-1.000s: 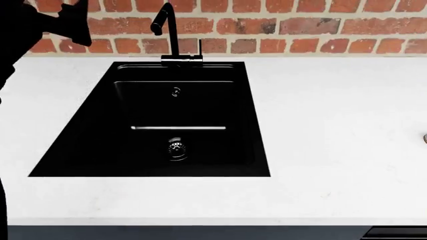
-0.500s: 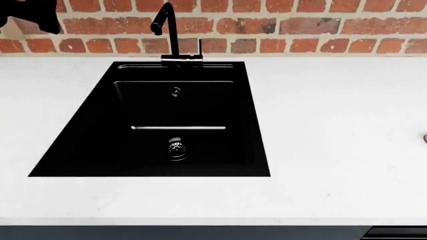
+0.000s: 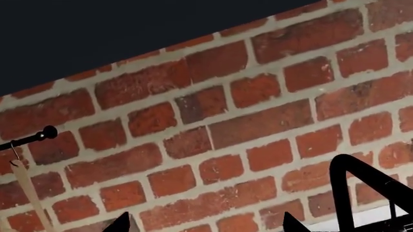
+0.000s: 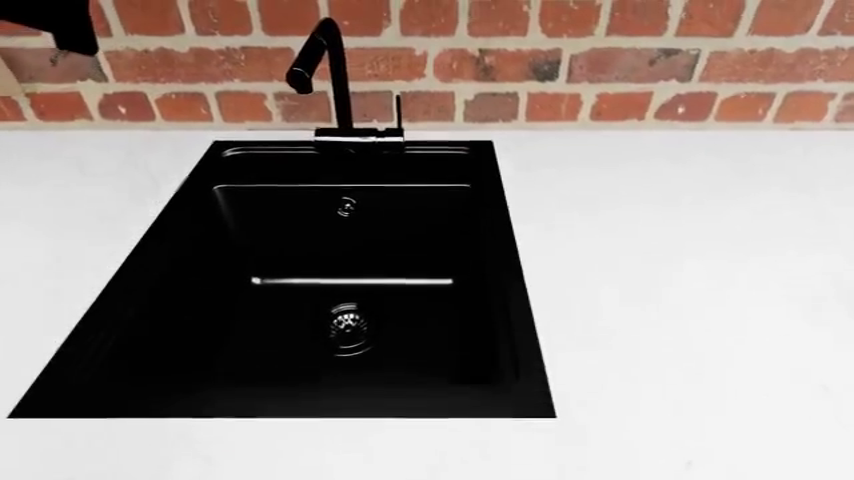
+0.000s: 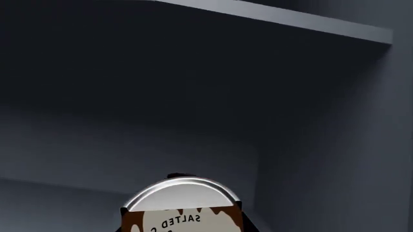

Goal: Pick the cans from the counter and place them in their designated side in the cabinet.

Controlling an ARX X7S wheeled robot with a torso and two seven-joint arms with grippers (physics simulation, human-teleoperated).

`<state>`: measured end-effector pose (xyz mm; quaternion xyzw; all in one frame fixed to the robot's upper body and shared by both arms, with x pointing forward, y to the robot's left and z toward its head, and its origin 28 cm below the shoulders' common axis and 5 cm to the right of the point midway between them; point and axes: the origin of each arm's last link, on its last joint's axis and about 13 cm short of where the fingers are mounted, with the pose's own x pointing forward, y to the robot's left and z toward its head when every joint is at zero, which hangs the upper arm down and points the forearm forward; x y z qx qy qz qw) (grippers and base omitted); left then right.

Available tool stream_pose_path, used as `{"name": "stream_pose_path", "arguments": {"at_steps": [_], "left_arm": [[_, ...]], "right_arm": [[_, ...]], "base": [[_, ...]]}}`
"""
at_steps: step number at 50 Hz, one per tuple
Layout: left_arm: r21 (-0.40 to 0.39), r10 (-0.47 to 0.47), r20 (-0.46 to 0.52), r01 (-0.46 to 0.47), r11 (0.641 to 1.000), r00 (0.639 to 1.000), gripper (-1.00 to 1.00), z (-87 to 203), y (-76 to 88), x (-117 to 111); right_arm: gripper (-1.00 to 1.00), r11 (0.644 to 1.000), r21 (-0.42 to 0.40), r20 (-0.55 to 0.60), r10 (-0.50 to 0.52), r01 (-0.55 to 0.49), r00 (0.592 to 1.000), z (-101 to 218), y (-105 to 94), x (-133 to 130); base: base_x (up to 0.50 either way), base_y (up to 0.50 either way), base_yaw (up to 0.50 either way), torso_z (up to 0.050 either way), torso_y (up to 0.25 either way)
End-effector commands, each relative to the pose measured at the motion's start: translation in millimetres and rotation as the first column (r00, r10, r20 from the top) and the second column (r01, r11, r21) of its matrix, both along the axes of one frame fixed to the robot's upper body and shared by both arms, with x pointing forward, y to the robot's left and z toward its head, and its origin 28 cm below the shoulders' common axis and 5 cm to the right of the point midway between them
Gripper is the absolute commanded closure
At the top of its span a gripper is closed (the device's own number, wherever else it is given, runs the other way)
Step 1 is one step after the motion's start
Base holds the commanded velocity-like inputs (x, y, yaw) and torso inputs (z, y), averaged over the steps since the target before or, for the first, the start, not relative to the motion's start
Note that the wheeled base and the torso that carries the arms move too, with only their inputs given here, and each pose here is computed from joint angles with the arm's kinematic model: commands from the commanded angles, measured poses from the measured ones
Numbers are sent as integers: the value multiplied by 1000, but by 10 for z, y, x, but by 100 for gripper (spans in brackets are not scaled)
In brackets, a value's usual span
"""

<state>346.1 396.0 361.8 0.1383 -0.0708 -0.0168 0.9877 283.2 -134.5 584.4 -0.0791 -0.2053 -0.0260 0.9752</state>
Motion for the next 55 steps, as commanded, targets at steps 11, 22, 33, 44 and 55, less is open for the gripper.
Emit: {"name": "stream_pose_path", "arguments": {"at_steps": [11, 22, 33, 44, 55], "left_arm": [[3, 14, 9, -15, 1000, 1000, -100, 58, 21, -45], [1, 17, 14, -17, 1000, 1000, -100, 77, 27, -48], [-2, 20, 18, -20, 1000, 1000, -100, 82, 27, -47], [-3, 27, 20, -27, 1000, 999, -100, 80, 33, -52], [5, 42, 15, -42, 999, 999, -100, 58, 26, -27]], "right_arm": [[100, 1000, -20, 54, -15, 16, 998, 94, 4, -141], [100, 1000, -19, 54, -17, 18, 998, 87, 8, -118], [100, 1000, -12, 44, -19, 20, 999, 75, 0, -103], [100, 999, 2, 18, -49, 49, 999, 40, -45, -66], [100, 982, 143, -91, -111, 123, 990, -120, -157, 78]], "base": [[262, 0, 0, 0, 2], [268, 0, 0, 0, 1], [270, 0, 0, 0, 1], [74, 0, 0, 0, 2], [0, 0, 0, 0, 0]]}}
